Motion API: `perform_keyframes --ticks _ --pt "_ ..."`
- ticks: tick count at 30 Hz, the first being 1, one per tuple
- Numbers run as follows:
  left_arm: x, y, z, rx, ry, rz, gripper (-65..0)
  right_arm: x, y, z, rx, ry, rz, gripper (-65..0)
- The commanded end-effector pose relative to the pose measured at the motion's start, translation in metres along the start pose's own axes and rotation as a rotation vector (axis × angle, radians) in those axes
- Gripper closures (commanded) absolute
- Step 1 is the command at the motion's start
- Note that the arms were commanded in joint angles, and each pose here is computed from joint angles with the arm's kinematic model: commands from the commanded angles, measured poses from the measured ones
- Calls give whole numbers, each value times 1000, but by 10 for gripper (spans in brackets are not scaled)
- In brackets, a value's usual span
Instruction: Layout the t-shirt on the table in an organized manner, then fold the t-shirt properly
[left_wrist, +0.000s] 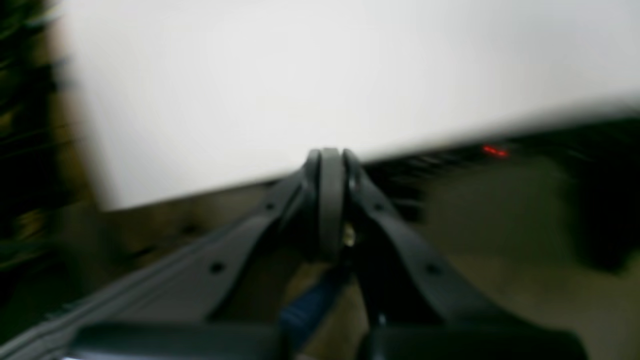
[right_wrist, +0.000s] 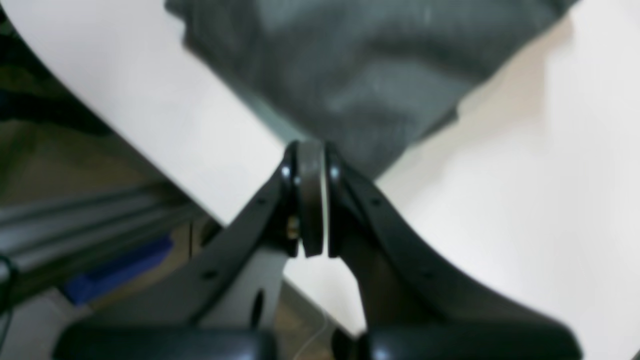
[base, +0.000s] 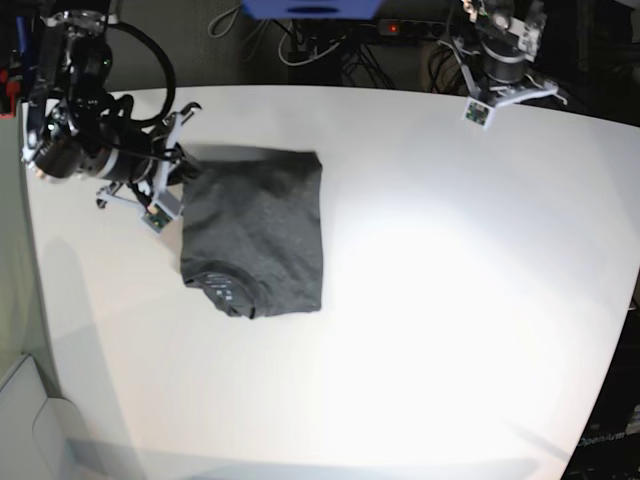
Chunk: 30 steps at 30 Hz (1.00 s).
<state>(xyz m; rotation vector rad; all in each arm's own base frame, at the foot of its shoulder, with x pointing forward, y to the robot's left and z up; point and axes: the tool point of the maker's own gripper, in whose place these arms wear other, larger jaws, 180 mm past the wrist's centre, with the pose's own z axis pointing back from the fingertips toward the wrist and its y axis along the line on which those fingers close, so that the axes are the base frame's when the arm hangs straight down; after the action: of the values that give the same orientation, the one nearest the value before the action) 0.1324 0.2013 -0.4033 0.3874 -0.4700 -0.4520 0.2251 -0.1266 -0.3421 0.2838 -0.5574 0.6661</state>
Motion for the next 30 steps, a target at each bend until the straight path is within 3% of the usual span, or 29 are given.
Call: perform_keyframes --ticks 1,6,16,20,25,30 --pt "0 -1 6 4 -12 -2 -1 0 1 5 1 -23 14 0" --pt "-21 -47 20 -158 1 60 -1 -42 23 11 57 -17 -16 0" --pt "-59 -93 20 -312 60 148 -1 -111 88 32 167 -34 -151 0" --pt "-97 -128 15 -392 110 163 -1 -148 104 29 131 32 -173 0" --pt "-151 -163 -11 -494 218 128 0 -228 108 2 67 240 -227 0" --pt "-191 -173 -41 -425 261 114 0 -284 122 -34 79 315 -364 0"
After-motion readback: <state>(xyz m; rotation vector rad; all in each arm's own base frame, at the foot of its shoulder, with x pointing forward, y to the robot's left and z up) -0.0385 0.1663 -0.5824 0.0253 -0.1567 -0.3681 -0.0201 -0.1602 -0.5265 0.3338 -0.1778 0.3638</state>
